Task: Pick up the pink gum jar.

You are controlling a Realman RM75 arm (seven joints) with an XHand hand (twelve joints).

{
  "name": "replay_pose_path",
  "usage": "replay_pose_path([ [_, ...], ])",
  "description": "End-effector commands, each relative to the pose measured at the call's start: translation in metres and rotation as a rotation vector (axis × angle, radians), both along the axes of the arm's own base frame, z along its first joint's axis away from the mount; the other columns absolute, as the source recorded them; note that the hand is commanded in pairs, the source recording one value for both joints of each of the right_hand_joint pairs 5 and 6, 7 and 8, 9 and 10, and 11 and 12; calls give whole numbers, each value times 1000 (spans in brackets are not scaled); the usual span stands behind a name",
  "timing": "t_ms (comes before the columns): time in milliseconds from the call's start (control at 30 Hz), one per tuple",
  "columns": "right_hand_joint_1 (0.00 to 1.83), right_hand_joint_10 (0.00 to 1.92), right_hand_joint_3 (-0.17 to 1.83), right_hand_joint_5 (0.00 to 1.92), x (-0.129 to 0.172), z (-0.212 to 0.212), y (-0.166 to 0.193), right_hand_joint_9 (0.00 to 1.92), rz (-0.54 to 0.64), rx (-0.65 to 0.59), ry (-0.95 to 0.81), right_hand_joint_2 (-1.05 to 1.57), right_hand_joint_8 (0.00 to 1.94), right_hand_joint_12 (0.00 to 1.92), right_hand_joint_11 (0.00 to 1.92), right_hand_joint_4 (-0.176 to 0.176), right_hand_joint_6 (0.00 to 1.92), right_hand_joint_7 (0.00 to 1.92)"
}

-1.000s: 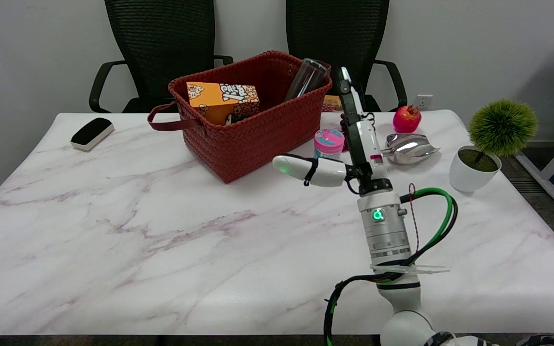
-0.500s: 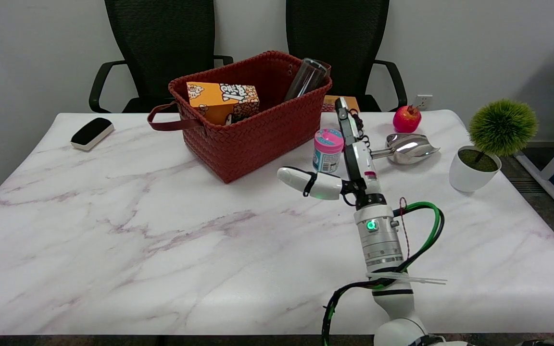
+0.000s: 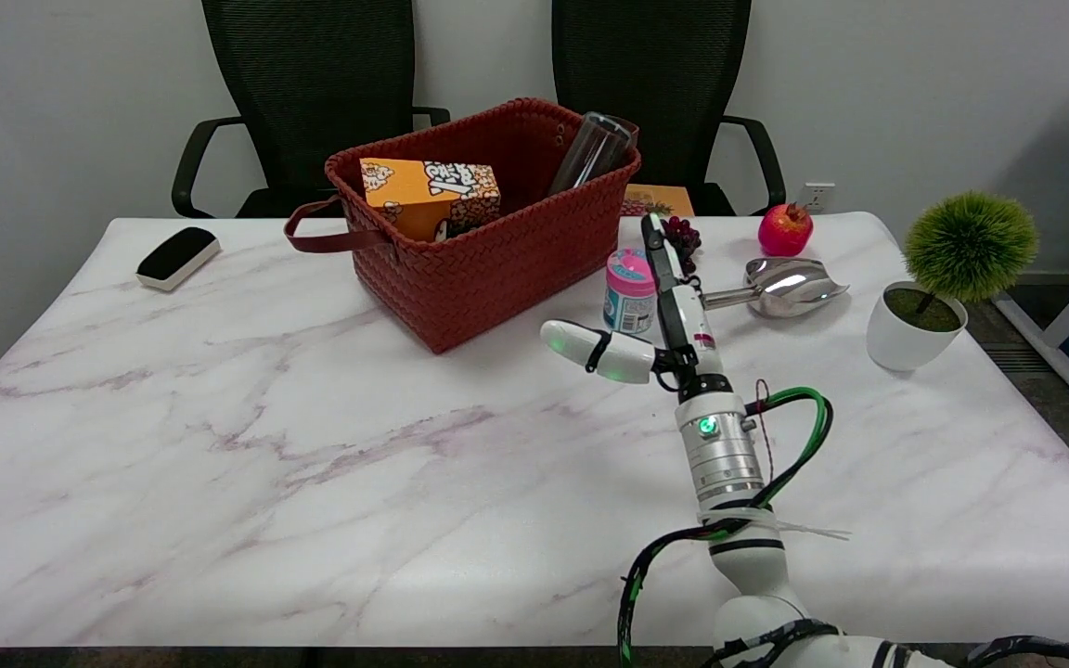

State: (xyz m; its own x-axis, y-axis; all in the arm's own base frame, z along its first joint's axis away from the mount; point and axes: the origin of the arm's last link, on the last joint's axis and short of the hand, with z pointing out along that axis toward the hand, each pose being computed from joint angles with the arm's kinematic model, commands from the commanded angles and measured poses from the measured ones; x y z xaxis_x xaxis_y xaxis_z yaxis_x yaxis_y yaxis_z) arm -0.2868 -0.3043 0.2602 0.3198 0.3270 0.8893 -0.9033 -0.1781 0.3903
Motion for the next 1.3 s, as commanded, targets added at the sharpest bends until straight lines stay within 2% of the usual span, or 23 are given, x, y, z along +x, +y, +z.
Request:
replay_pose_path([
  [33,865,0,135,0,-23,16,-22,0,-77,17,-123,449,0,0,0,0,0,0],
  [433,857,0,114,0,-29,27,-24,0,-92,-18,-107,473,0,0,0,0,0,0],
  [1000,847,0,65,0,-37,18,5,0,-96,-28,-126,518,0,0,0,0,0,0],
  [1300,846,0,60,0,-41,20,6,0,-110,-37,-130,524,0,0,0,0,0,0],
])
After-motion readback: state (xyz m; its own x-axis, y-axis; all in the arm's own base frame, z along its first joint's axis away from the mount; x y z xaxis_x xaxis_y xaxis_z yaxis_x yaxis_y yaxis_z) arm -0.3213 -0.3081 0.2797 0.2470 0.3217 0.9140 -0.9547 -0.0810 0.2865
